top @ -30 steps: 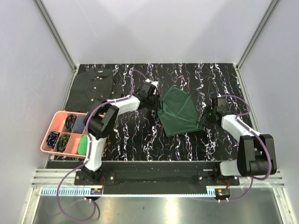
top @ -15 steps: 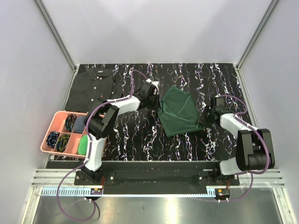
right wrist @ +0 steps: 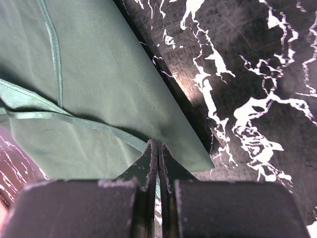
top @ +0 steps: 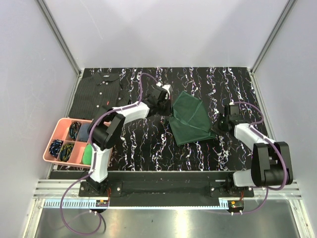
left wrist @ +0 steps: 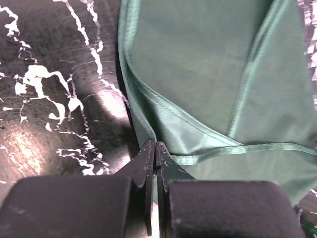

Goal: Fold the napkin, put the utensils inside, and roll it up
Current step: Fold the napkin

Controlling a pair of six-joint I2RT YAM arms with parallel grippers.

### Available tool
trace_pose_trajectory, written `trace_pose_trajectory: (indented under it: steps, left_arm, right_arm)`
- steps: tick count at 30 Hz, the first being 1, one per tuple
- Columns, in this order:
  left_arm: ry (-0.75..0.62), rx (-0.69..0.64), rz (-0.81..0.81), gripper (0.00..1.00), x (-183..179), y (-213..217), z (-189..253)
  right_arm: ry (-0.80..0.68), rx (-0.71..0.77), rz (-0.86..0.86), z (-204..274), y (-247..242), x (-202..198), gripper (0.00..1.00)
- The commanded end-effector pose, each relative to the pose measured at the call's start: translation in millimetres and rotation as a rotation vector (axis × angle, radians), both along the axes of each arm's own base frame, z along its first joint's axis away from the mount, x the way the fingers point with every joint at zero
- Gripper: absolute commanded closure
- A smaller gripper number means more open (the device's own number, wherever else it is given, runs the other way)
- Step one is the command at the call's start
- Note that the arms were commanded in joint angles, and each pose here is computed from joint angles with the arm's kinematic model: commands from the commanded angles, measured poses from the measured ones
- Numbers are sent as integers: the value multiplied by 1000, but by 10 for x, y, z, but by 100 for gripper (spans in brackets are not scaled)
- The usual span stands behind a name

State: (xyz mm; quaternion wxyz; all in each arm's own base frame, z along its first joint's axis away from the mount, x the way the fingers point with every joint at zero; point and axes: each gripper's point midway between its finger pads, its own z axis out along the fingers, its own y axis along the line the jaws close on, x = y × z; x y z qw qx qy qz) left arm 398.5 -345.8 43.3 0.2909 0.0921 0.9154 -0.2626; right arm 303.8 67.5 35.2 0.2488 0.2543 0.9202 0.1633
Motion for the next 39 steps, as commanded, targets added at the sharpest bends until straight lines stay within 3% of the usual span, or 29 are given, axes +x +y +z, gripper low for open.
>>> trace_pose_trajectory:
  steps: [1,17,27,39]
  left_arm:
    - [-164,-103,44,100,232,-144,762]
    - [-141,-138,31,100,369,-377,619]
    - [-131,-166,30,94,408,-555,563]
    - [-162,-125,101,94,514,-448,572]
  right_arm:
    - [-78,-44,-41,155,-93,67,100]
    - [-46,-141,-102,4,-300,-12,100]
    - [-73,-136,-83,84,-274,101,98]
    - [-139,-159,-44,220,-277,263,100]
